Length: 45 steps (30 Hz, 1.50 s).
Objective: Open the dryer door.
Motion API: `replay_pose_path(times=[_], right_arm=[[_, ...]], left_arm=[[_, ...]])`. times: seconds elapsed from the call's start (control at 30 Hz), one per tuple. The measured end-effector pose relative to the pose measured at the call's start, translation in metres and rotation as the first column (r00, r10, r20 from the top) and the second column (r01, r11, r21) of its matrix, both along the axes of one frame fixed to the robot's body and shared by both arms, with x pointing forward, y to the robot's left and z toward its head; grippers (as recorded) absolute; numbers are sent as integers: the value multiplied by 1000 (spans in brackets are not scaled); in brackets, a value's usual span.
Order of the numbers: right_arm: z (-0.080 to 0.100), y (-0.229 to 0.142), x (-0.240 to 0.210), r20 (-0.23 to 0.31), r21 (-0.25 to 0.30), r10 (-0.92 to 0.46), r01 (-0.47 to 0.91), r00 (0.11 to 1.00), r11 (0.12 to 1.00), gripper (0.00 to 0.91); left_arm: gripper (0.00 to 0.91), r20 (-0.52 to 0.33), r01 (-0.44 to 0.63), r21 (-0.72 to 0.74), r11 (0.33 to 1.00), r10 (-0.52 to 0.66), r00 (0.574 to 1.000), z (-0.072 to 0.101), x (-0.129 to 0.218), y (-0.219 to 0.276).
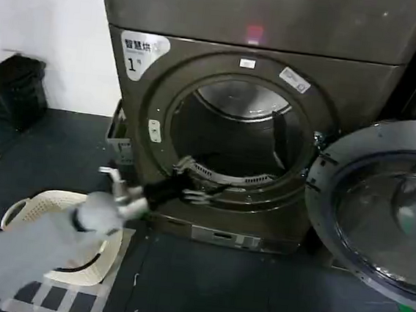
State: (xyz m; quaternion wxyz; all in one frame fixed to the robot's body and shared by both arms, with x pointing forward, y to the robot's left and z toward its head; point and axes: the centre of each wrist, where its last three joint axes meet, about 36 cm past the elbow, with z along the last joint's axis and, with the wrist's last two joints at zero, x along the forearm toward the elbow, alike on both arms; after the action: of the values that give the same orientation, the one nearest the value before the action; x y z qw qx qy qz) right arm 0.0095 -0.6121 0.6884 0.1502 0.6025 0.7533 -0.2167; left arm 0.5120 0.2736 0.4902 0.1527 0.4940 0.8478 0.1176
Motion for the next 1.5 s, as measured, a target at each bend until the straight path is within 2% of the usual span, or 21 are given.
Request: replay_pose_path(times=[0.13,0.27,0.4,0.63,0.83,1.07,1.33,1.5], right_arm=[[-1,-2,5,8,1,11,-11,1000,1000,907],[-3,-3,9,12,5,22,-22,1000,1000,907],[-5,-2,14,14,9,34,-34,999,999,907],[-7,-3,17,14,14,43,-43,999,999,907],[-6,-3,18,5,12,47,-48,999,999,907],[-4,-1,16,-10,10,45,-45,999,999,907],[-5,-1,17,-15,13,48,-47,999,999,907],[-7,0,19,-14,16,50,-50,999,999,907]], left_arm=[[907,8,-23,169,985,22,1000,9,-9,47],[907,-26,-57,360,931,71,997,16,-22,95],[907,-44,-82,561,823,129,991,26,-34,142],[907,-98,-84,781,619,254,962,42,-49,201],[907,-92,-61,870,489,283,955,52,-54,238],[907,-59,-40,930,366,255,965,60,-52,261],[907,-47,-20,963,270,239,970,60,-49,278],[907,-31,-25,966,258,211,977,57,-49,281]])
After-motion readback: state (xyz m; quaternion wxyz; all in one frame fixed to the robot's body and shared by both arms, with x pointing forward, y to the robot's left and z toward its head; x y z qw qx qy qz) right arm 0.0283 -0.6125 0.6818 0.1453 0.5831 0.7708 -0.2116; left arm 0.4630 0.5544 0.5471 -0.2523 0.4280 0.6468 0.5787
